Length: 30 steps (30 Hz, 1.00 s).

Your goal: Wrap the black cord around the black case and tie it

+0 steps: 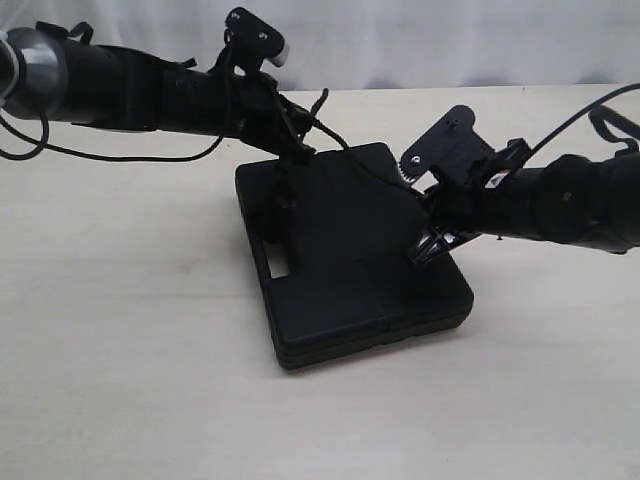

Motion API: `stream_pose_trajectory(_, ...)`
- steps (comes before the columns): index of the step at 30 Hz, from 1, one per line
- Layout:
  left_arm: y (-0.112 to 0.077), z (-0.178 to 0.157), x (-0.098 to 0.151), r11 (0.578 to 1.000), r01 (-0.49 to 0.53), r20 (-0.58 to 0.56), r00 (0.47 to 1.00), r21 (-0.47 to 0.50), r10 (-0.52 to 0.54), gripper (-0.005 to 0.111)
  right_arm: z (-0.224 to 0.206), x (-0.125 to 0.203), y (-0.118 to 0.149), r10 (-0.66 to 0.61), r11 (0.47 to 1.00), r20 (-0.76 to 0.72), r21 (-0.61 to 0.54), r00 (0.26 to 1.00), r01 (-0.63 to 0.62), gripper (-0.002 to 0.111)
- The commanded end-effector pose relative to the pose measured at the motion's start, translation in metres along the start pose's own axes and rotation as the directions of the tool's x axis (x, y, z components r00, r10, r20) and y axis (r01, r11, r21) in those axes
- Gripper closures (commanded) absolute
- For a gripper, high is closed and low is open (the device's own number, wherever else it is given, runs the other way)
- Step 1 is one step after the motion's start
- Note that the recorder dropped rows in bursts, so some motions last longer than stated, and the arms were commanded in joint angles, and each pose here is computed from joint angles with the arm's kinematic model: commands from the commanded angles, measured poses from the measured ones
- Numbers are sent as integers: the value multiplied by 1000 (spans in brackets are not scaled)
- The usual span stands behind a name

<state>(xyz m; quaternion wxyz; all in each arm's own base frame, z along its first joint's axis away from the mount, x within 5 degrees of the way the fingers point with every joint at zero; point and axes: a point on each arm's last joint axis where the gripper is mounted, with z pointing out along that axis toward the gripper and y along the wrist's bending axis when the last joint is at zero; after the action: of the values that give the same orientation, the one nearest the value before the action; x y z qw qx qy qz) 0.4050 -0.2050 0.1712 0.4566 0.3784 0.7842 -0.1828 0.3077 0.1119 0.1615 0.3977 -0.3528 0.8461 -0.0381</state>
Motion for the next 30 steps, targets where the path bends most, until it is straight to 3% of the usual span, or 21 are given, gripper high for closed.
stream_pose_trajectory(1,7,-1,-1,998,-15,-22,1000,-69,14,107,-2,0,2,-21,1000,-5,-12,1000,21,104)
stream_pose_trajectory(18,-9,-2,-9,994,-21,75,997,109,13,107,-8,-5,-1,3,1000,21,5,1000,-4,104)
stream_pose_trajectory(30,5,-1,-2,999,-18,-12,1000,-50,17,107,-29,-11,-1,3,999,20,-47,1000,-2,104)
